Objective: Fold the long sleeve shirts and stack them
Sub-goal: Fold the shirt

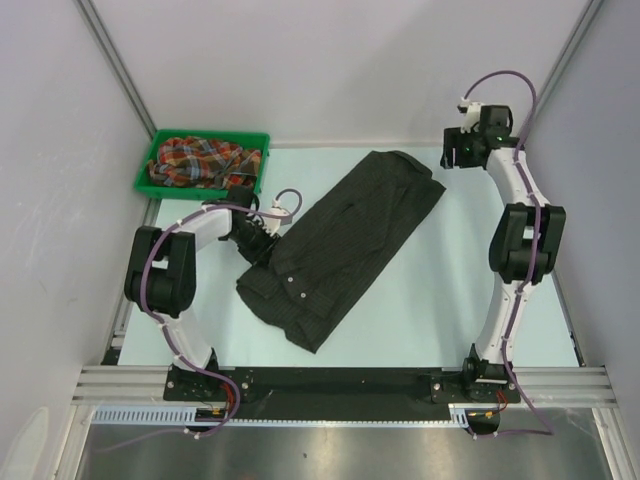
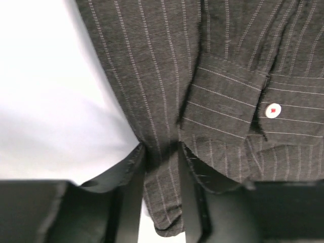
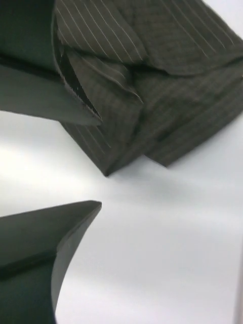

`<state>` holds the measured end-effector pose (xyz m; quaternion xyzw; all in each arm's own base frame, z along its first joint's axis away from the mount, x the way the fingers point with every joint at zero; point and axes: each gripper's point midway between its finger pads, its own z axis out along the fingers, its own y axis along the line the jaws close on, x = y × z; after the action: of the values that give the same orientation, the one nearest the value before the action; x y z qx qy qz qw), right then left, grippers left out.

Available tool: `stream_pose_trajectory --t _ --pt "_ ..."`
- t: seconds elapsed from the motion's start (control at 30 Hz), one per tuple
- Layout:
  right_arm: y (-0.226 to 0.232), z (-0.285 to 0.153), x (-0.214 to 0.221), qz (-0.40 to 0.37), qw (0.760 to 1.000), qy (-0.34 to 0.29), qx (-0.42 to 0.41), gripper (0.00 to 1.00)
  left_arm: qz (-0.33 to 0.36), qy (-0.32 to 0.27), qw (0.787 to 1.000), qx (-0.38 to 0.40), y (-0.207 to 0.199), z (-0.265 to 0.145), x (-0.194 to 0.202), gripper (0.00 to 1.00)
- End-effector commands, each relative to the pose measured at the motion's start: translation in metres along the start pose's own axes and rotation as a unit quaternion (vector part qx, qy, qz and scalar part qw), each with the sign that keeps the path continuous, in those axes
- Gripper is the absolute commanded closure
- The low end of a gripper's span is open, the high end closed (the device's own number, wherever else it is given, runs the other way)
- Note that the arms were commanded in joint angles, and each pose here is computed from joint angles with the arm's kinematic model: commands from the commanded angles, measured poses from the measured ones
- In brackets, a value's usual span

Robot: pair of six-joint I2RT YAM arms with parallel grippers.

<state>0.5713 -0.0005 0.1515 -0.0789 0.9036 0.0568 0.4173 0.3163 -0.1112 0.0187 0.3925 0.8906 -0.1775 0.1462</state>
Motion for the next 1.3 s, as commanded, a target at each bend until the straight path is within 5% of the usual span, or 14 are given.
stream_pose_trajectory --t 0.0,0.23,0.57,0.6,0.67,0.77,1.27 --pt "0.035 -0.01 0.06 0.095 0.988 0.08 -0.094 0.36 -0.02 0.042 0.999 0.015 -0.018 0.002 0.025 0.67" --pt "0.079 0.0 0.154 0.214 0.942 0.187 -0.179 0.49 0.009 0.077 0.996 0.04 -0.053 0.007 0.05 0.81" --pt "0.118 0.021 0.186 0.265 0.914 0.217 -0.216 0.49 0.007 0.09 0.994 0.067 -0.079 0.009 0.069 0.84" --pt "0.118 0.023 0.189 0.267 0.913 0.22 -0.215 0.59 0.005 0.089 0.994 0.07 -0.081 0.009 0.07 0.84" --pt "0.113 0.028 0.189 0.268 0.915 0.217 -0.207 0.81 0.009 0.085 0.994 0.073 -0.085 0.007 0.07 0.85" --pt "0.094 0.039 0.179 0.258 0.928 0.205 -0.174 1.0 0.018 0.081 0.992 0.091 -0.098 0.005 0.071 0.85" --pt "0.061 0.106 0.117 0.187 0.961 0.155 -0.134 1.0 0.096 0.107 0.976 0.164 -0.17 0.029 0.048 0.79"
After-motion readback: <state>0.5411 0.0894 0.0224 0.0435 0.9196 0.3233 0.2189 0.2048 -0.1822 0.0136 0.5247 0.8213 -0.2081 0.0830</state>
